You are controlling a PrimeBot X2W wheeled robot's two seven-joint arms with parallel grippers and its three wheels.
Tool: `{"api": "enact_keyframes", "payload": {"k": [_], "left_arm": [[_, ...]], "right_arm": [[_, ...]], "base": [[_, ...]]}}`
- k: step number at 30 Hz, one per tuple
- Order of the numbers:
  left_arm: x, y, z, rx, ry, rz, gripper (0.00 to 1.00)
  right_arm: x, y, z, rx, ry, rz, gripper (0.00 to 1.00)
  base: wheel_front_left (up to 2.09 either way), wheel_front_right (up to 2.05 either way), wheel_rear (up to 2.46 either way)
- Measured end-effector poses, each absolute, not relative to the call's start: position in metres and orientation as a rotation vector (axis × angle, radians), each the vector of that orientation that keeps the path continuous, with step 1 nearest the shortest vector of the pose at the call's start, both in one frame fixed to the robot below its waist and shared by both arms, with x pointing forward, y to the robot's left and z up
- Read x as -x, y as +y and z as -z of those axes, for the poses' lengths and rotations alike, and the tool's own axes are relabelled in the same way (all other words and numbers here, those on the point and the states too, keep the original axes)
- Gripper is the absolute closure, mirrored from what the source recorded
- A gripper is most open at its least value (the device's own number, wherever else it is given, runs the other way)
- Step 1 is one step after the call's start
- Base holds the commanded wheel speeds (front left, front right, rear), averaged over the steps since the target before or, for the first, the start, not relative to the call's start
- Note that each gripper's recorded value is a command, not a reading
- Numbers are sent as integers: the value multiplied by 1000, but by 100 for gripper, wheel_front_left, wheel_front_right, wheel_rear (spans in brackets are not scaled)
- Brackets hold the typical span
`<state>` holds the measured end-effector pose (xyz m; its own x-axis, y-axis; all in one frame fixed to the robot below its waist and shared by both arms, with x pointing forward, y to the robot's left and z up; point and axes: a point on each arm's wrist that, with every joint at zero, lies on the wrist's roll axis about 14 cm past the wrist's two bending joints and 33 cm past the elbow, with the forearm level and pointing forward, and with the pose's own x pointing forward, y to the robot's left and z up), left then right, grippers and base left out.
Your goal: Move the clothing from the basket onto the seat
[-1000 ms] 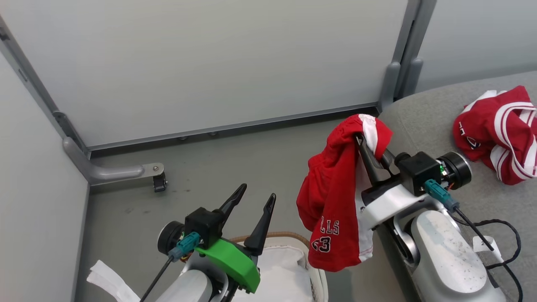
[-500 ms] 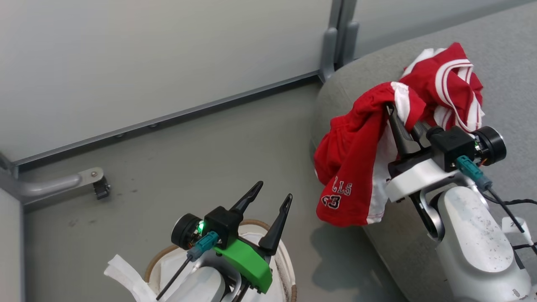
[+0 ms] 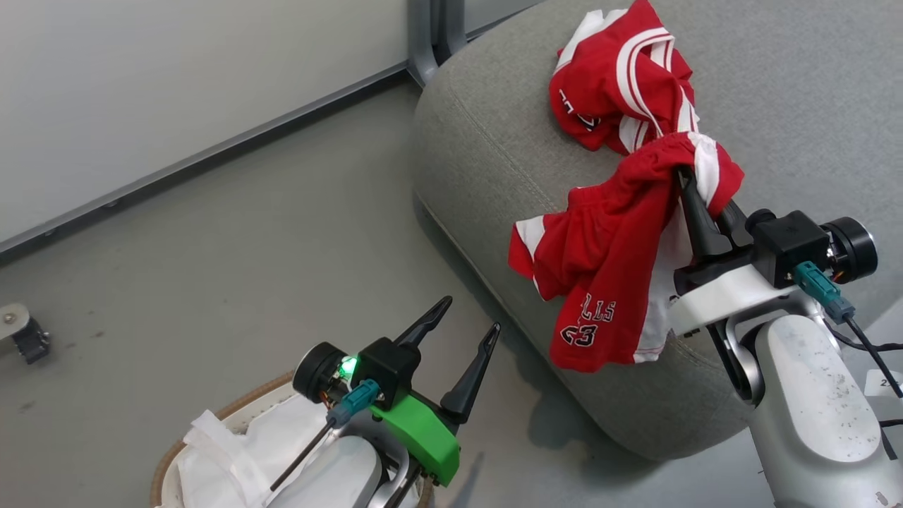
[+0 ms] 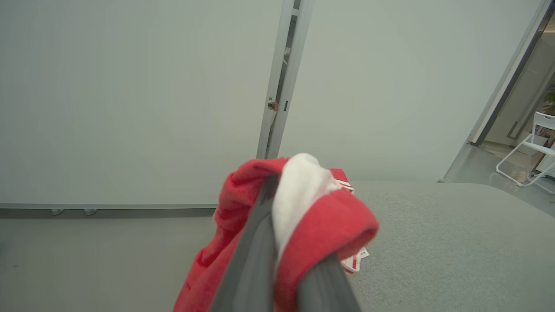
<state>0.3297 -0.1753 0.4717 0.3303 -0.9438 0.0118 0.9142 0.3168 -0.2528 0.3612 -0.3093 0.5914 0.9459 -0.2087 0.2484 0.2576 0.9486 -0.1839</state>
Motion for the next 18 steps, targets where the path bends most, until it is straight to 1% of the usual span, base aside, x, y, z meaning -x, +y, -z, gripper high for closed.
{"api": "enact_keyframes", "payload": {"k": [5,9,13,18], "left_arm": [[-325,-182,-460,247,183,1260,0],[-329,-176,-454,230,190,1251,0],[-341,-166,-450,207,186,1223,0],[-355,-152,-449,182,167,1184,0]], "right_arm": [[-359,-321,-579,247,-176,256,100],[-374,-322,-589,292,-187,221,100],[-402,-330,-628,382,-251,188,100],[-442,-343,-694,493,-344,174,100]], "base": [[0,0,0],[0,0,0],[0,0,0],[0,0,0]]}}
